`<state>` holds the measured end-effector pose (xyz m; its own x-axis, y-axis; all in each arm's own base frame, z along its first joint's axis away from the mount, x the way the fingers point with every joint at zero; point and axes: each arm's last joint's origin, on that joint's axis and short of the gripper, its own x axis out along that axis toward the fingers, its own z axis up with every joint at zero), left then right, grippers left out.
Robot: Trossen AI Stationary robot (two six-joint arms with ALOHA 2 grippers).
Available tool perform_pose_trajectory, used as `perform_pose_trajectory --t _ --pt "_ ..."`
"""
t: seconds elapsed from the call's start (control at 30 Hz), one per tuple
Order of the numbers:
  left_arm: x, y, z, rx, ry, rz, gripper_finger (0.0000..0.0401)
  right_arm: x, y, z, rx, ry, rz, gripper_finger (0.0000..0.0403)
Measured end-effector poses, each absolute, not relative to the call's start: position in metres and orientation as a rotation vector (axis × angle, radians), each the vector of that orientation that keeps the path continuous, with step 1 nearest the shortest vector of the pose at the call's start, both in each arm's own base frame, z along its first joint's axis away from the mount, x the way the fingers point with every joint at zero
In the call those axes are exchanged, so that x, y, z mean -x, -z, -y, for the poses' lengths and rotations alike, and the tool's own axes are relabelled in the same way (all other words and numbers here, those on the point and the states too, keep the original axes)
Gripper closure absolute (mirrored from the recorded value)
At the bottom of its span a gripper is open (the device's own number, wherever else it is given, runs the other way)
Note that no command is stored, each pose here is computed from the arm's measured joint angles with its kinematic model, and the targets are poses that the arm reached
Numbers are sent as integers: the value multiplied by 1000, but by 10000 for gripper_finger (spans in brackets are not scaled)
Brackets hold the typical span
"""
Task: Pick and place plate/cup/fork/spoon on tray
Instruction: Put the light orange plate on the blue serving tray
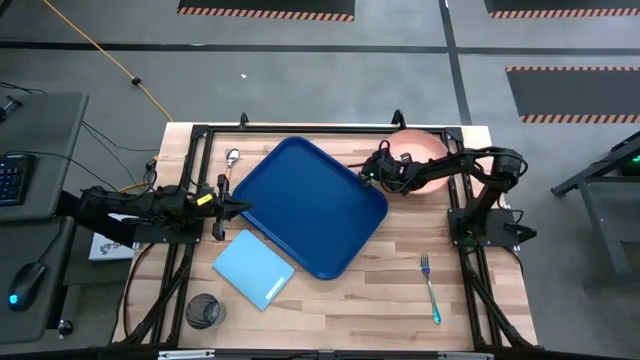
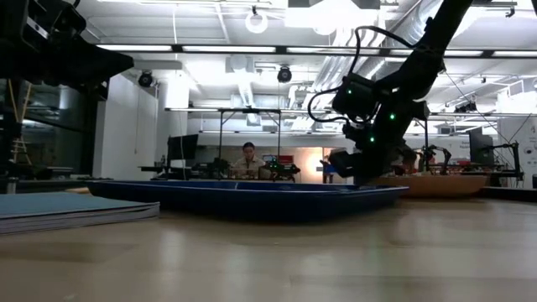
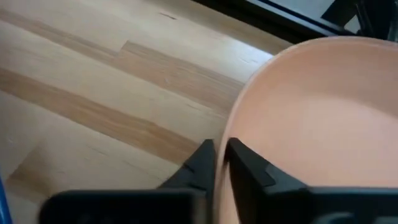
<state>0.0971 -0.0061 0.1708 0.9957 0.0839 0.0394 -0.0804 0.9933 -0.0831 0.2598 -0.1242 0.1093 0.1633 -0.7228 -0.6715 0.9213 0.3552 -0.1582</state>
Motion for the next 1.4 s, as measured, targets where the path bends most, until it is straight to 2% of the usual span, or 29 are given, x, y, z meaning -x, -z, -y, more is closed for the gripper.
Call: perform_pose_trajectory --t 0.17,0.33,0.43,0.6,0.77,0.93,1.13,1.4 --pt "-97 -171 6 82 -82 42 401 -271 -119 119 -255 1156 -766 385" --pt "-97 -171 6 82 -82 43 401 -299 -155 101 -105 1029 -710 397" --pt "-97 -171 6 82 -82 43 401 -319 -178 83 13 891 -685 400" --pt "-97 -171 6 82 -82 44 401 -356 -208 37 209 526 -585 401" --pt "-97 -171 6 82 -82 43 401 -379 -195 -6 341 304 -638 401" --pt "-97 -171 6 82 -82 44 401 -396 -160 -34 394 81 -718 402" --pt "-97 -171 6 82 -82 43 401 -400 -143 -56 387 -12 -776 402" --pt "-97 -171 6 82 -82 43 401 -400 -144 -67 358 -61 -752 402"
